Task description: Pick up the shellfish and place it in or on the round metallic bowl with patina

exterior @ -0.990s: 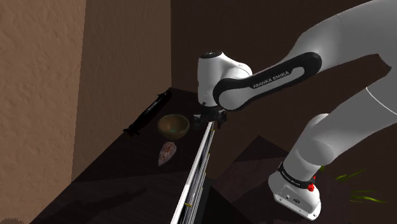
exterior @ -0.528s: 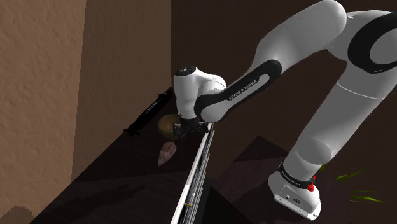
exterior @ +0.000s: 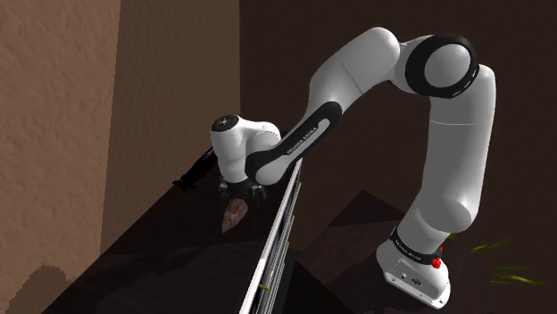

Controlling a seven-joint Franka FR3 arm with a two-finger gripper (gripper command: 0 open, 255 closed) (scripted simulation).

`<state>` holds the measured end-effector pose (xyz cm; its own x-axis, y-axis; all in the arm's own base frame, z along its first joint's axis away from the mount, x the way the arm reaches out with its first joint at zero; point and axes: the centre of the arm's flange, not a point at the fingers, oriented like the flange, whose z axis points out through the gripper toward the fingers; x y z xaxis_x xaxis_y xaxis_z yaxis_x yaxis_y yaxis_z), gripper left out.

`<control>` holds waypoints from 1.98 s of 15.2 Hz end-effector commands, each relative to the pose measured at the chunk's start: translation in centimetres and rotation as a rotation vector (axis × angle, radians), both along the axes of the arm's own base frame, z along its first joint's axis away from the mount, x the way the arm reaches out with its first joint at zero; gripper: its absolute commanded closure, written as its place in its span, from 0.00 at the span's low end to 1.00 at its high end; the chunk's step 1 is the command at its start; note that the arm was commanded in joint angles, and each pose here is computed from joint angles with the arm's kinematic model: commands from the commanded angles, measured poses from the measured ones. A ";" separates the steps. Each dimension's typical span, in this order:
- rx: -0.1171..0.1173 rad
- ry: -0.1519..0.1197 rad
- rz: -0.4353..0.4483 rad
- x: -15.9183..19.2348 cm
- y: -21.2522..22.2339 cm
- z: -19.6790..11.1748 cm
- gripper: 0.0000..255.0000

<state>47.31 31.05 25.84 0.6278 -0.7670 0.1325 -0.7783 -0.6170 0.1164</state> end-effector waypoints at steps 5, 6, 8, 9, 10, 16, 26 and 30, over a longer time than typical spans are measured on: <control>-0.019 -0.026 -0.104 4.1 2.9 -4.3 0.00; -0.019 -0.026 -0.104 4.1 2.8 -4.8 0.00; -0.019 -0.026 -0.104 4.1 2.6 -5.8 0.00; -0.019 -0.026 -0.104 4.1 2.5 -6.3 0.00; -0.019 -0.026 -0.104 4.1 2.4 -6.9 0.00; -0.019 -0.026 -0.104 4.1 2.2 -7.7 0.00; -0.019 -0.026 -0.104 4.0 2.2 -7.7 1.00; -0.019 -0.026 -0.104 4.1 2.2 -7.1 1.00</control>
<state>51.43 33.39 18.49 0.5417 -0.8247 0.1625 -0.8406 -0.5314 0.1051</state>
